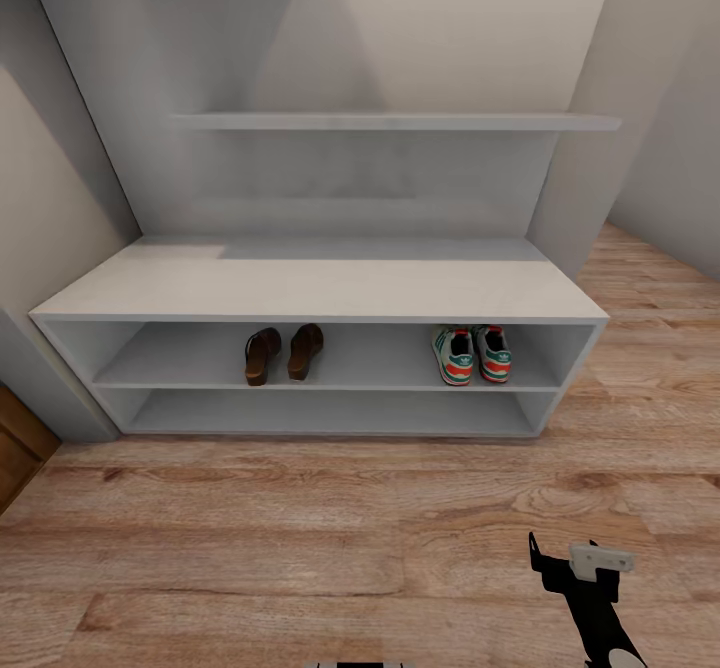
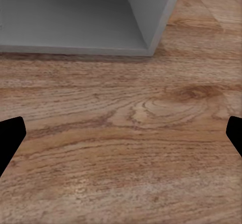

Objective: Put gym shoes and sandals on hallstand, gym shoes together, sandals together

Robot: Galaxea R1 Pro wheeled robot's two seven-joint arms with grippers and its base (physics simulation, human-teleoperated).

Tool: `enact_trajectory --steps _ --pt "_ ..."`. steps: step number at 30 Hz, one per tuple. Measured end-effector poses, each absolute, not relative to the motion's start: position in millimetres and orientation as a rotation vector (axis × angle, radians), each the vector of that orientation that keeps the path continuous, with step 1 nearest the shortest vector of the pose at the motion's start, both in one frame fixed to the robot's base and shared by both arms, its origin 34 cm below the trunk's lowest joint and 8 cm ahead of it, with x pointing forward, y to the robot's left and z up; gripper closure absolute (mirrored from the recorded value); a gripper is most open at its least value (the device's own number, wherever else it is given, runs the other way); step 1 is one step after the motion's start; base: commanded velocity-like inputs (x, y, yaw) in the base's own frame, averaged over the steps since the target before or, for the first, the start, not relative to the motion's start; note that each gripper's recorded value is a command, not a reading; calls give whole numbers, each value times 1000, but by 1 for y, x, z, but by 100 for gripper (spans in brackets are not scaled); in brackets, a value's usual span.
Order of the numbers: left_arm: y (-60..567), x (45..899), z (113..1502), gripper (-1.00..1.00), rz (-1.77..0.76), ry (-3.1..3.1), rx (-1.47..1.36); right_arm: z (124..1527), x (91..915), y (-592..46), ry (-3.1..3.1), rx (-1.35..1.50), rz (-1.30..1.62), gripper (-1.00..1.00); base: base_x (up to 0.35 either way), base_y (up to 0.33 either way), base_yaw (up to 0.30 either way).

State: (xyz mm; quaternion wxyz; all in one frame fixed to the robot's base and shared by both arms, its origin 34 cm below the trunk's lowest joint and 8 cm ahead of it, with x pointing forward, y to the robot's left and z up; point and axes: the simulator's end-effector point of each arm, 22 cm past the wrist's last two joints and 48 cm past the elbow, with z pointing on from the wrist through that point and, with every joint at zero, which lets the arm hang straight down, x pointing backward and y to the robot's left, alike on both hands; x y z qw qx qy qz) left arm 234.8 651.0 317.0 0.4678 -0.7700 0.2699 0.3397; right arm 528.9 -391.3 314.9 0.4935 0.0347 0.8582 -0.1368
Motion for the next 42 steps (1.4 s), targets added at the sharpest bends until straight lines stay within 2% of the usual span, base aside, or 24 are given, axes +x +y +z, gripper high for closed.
enact_trajectory --steps 42 --pt "651 240 318 -100 825 659 -1890 315 529 -391 2082 83 -331 -100 0 0 0"
